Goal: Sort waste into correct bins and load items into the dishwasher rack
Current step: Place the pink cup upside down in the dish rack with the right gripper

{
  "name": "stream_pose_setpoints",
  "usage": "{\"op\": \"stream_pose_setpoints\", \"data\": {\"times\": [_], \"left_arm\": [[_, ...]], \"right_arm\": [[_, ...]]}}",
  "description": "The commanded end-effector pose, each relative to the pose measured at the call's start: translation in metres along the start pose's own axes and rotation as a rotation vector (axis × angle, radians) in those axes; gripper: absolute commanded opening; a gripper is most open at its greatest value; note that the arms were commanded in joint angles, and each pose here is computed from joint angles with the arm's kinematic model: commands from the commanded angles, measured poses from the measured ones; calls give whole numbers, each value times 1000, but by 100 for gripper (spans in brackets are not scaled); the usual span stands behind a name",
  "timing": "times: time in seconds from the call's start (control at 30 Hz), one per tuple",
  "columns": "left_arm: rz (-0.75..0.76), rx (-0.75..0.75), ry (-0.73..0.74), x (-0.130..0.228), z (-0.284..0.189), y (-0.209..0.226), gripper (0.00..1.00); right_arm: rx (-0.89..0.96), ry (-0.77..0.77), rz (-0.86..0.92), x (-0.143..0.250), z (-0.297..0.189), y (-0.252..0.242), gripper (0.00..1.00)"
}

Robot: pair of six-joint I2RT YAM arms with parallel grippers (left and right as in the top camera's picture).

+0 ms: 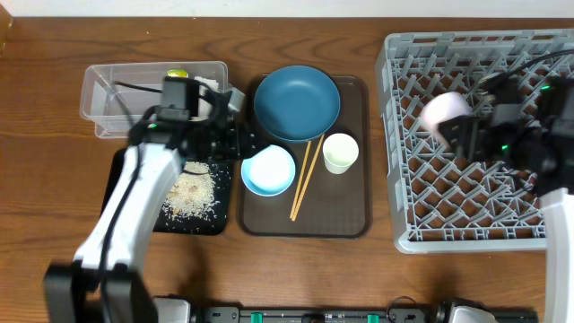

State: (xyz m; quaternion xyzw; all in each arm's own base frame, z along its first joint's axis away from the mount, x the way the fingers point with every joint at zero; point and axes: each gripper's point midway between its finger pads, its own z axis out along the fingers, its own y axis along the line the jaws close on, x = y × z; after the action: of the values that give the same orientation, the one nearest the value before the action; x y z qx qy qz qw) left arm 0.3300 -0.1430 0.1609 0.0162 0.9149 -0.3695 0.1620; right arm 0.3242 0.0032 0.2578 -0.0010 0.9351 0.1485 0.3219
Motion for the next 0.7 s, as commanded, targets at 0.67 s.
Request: {"op": "stream_pose_setpoints", "data": {"times": [0.67], "left_arm": [[117, -141, -112, -11, -31, 2, 47]], "right_arm": [[672, 205, 775, 42, -65, -251, 0]]}}
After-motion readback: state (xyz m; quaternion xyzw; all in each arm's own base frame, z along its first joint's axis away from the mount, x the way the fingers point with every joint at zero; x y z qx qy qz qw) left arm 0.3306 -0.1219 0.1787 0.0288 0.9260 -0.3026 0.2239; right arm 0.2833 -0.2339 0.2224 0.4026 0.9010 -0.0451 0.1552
